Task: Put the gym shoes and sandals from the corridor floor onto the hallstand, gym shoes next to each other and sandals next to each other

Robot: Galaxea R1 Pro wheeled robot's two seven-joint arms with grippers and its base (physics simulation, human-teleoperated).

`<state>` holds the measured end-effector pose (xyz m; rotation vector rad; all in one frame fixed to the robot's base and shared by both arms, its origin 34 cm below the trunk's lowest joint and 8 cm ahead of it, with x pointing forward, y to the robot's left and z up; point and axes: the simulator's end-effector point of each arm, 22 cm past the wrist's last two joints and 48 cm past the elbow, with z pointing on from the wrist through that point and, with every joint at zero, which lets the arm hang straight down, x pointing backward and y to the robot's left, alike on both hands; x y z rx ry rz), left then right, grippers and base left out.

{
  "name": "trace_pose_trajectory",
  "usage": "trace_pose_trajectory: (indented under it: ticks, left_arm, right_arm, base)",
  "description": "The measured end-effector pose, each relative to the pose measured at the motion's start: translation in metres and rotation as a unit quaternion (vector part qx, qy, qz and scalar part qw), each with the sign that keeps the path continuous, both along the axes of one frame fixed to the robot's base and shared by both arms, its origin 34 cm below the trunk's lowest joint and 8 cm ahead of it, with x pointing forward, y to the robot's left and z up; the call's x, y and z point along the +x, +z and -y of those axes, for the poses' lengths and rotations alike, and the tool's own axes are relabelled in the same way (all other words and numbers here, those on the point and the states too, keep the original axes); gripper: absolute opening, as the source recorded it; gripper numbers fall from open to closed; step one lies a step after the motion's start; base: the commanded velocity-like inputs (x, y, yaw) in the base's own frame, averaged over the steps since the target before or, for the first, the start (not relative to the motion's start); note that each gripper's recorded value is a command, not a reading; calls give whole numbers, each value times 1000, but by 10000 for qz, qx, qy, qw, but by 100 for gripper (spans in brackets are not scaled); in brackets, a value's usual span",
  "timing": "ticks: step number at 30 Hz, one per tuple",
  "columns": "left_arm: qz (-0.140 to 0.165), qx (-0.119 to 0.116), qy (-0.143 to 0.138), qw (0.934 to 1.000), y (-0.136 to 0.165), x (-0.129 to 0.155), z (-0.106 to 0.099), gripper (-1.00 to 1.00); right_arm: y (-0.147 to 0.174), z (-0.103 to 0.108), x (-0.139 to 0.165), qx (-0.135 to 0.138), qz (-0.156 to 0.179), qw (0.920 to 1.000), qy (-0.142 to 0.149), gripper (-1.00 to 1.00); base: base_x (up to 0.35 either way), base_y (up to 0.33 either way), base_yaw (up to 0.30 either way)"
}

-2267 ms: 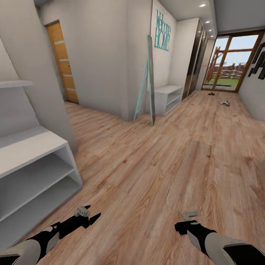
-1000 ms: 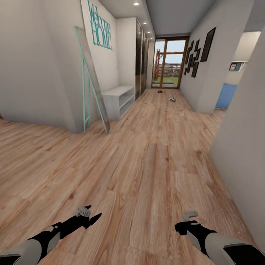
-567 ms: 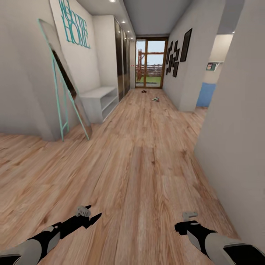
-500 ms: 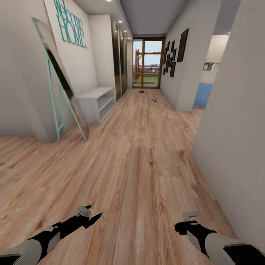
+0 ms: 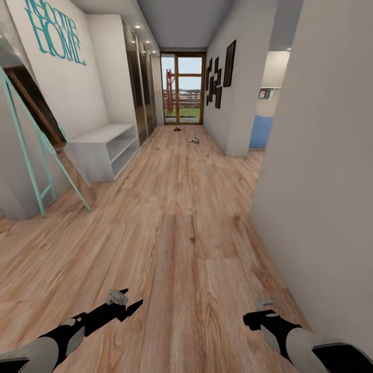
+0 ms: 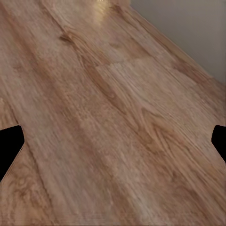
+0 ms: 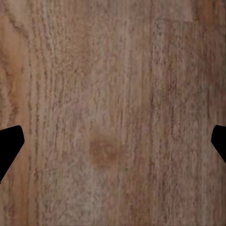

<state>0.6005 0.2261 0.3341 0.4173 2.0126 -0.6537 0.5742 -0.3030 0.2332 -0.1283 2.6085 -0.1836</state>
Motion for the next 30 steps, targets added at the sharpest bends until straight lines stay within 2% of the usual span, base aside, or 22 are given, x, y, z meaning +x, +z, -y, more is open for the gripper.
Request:
trace_pose_trajectory:
  ticks: [6,19,25,30]
  left_arm:
    - [1,3,2,10000,0,0,0,100]
    - [1,2,1,10000,0,0,0,100]
    - [2,5,3,10000,0,0,-1,100]
    - [4,5,2,10000,0,0,-1,100]
  right_arm:
    - [1,-3,3,20,151,9999,33,100]
    - [-3,-6,-4,39,159,9999,54,100]
    - [-4,-24,-4,135,157,9997,121,100]
    - [-4,-29,-4,155,158,9997,140,100]
  base:
    - [350,-93,-34]
    - [350,-75,-5]
    - [350,-12,0]
    - [350,-2,0]
